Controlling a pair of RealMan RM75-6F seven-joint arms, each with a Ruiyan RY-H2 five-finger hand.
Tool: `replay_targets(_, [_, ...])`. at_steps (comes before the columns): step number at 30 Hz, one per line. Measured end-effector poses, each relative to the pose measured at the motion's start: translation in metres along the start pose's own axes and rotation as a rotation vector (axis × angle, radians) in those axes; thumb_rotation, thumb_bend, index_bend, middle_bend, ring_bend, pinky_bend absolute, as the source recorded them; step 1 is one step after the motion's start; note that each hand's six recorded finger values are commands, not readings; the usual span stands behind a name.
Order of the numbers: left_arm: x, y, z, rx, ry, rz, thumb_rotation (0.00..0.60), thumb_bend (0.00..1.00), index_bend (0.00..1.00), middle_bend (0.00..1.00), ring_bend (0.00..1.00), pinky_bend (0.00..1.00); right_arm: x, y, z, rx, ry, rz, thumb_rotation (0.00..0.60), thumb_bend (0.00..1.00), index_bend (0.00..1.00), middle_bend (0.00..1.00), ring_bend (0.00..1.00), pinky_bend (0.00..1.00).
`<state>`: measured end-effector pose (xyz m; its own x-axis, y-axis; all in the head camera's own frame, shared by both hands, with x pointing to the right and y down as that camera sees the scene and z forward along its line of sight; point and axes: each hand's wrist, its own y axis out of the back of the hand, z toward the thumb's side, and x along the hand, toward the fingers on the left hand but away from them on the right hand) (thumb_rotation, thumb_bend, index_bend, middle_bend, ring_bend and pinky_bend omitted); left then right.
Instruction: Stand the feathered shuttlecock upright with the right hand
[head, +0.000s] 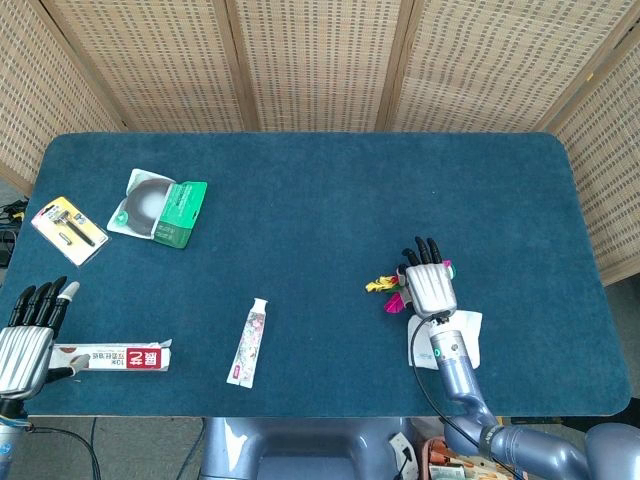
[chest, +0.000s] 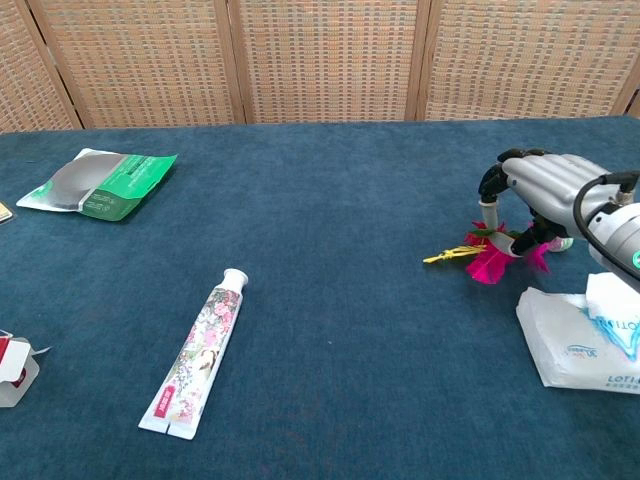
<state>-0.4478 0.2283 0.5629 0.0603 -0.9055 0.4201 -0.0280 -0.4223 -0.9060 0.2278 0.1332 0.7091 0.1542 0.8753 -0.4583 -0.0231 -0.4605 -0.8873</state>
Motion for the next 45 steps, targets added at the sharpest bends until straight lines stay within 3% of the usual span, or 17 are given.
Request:
replay_targets(5, [0.000,0.001,-0.001,-0.002,0.004,0.002,0.600,0.01,0.00,0.00,0.00,0.00,-0.001,0.008,0.005,-0.037,0.001,-0.011,0.600,0.40,0.64,0.23,0.00,0.00])
replay_targets(11, [-0.001,0.003,-0.001,-0.005,0.003,0.007,0.600,0.01,0.00,0.00,0.00,0.00,-0.003,0.028,0.006,-0.189,-0.032,-0.004,0.600,0.40,0.65,0.24,0.00,0.00])
replay_targets(22, [0.000,0.002,0.000,-0.002,0.000,0.007,0.600,0.01,0.00,0.00,0.00,0.00,-0.012,0.060,-0.015,-0.407,-0.147,-0.048,0.600,0.40,0.66,0.25,0.00,0.00])
replay_targets(30, [0.000,0.000,0.000,0.002,-0.001,0.002,0.600,0.01,0.00,0.00,0.00,0.00,-0.018,0.070,-0.034,-0.651,-0.249,-0.067,0.600,0.40,0.66,0.25,0.00,0.00])
replay_targets(35, [0.000,0.000,0.001,0.005,-0.002,0.000,0.600,0.01,0.00,0.00,0.00,0.00,-0.020,0.071,-0.044,-0.689,-0.278,-0.086,0.600,0.40,0.66,0.25,0.00,0.00])
replay_targets(45, [-0.001,0.000,0.002,0.005,-0.004,0.001,0.600,0.01,0.00,0.00,0.00,0.00,-0.015,0.048,-0.055,-0.681,-0.314,-0.036,0.600,0.40,0.66,0.25,0.00,0.00])
